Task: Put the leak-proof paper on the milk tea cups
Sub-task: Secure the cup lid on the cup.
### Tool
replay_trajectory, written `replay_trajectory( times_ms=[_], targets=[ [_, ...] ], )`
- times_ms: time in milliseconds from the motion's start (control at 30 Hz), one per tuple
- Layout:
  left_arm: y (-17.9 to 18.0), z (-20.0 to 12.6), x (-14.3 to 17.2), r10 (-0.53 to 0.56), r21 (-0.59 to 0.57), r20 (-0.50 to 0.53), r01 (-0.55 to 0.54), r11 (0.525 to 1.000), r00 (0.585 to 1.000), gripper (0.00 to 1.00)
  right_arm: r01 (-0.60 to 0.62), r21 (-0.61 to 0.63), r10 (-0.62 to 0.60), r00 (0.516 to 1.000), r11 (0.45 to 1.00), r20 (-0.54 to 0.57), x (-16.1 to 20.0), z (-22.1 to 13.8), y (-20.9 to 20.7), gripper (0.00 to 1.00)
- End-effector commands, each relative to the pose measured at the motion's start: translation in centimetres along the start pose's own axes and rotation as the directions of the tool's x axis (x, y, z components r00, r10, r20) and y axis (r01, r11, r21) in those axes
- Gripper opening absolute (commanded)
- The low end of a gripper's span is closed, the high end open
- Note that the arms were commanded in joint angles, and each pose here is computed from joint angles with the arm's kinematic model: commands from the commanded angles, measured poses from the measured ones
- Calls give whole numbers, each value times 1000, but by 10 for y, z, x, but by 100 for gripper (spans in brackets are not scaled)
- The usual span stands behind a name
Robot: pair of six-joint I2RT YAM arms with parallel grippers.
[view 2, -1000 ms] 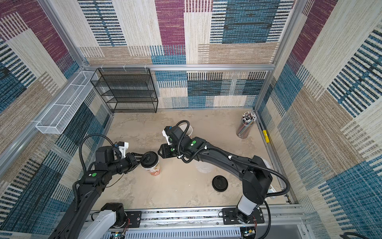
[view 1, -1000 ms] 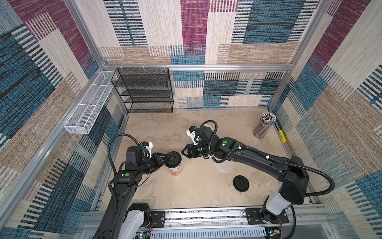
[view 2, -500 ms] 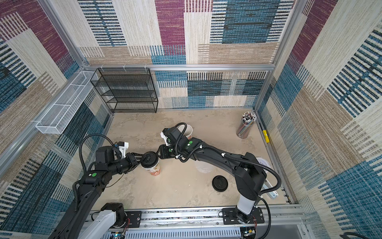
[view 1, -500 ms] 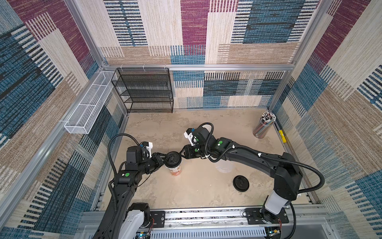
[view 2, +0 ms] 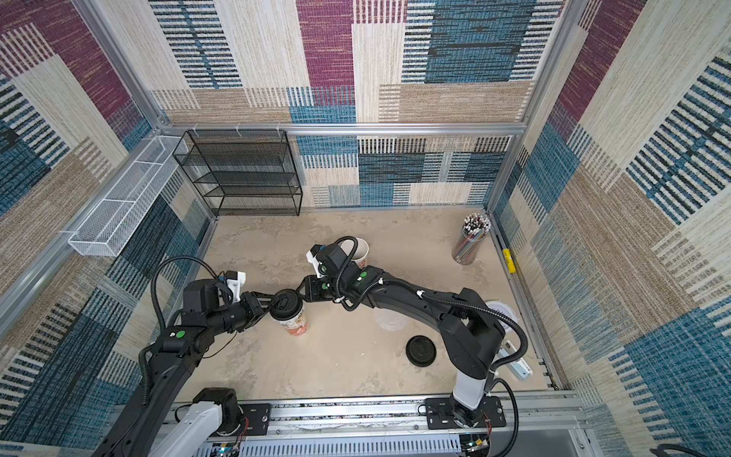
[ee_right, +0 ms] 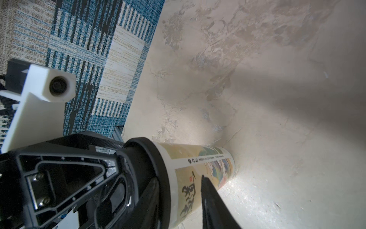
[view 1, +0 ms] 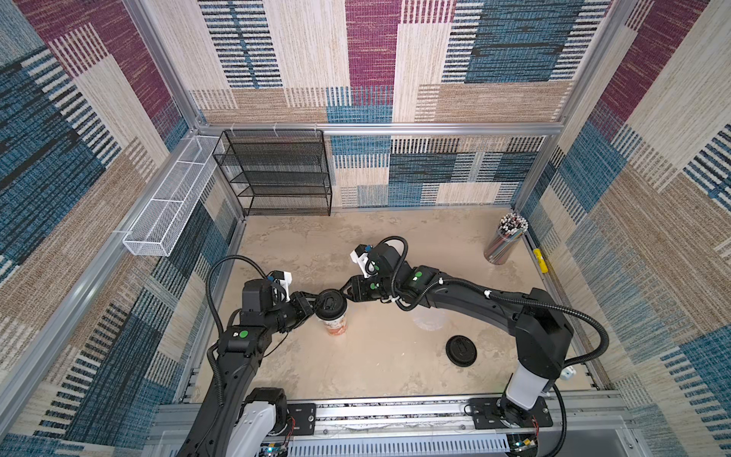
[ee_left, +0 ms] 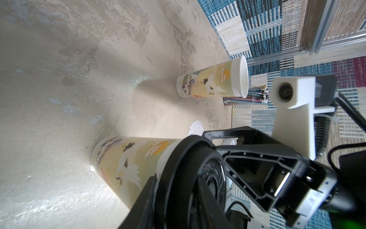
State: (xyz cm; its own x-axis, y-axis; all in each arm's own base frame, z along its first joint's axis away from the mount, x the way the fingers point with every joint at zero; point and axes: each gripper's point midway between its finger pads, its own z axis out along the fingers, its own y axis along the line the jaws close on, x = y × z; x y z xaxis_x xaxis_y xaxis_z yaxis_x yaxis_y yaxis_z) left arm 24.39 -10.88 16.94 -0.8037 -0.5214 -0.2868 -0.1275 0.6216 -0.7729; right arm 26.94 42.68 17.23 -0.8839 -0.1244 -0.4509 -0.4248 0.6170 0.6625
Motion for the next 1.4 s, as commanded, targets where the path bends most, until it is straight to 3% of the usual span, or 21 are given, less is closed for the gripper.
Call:
replay_trajectory(
  times_ms=[0,433,533,700,867,1067,1367],
  targets=[
    [74,-8,59,-234,-332,-138,177,926,962,34,-31,128,50,988,991,-146,44,10,-40,38],
    [75,-7,61,-233,-340,-151,171,925,961,33,-21,232,75,971,972,-226,78,11,-76,37],
    [74,-7,61,-231,-339,-149,170,925,961,33,11,177,17,988,984,-154,48,-2,-48,38],
    [73,-8,61,-228,-338,-150,167,926,962,33,114,54,-118,990,992,75,-16,-50,20,43],
    [74,-7,62,-231,-342,-153,168,925,961,33,206,-7,-203,968,978,146,-12,-75,35,51],
    [74,-8,62,-230,-340,-153,167,925,961,33,208,-47,-203,974,977,98,16,-74,31,66],
    [70,-11,64,-238,-329,-148,179,927,960,33,165,-126,-168,986,978,-8,41,-47,37,67]
  ],
)
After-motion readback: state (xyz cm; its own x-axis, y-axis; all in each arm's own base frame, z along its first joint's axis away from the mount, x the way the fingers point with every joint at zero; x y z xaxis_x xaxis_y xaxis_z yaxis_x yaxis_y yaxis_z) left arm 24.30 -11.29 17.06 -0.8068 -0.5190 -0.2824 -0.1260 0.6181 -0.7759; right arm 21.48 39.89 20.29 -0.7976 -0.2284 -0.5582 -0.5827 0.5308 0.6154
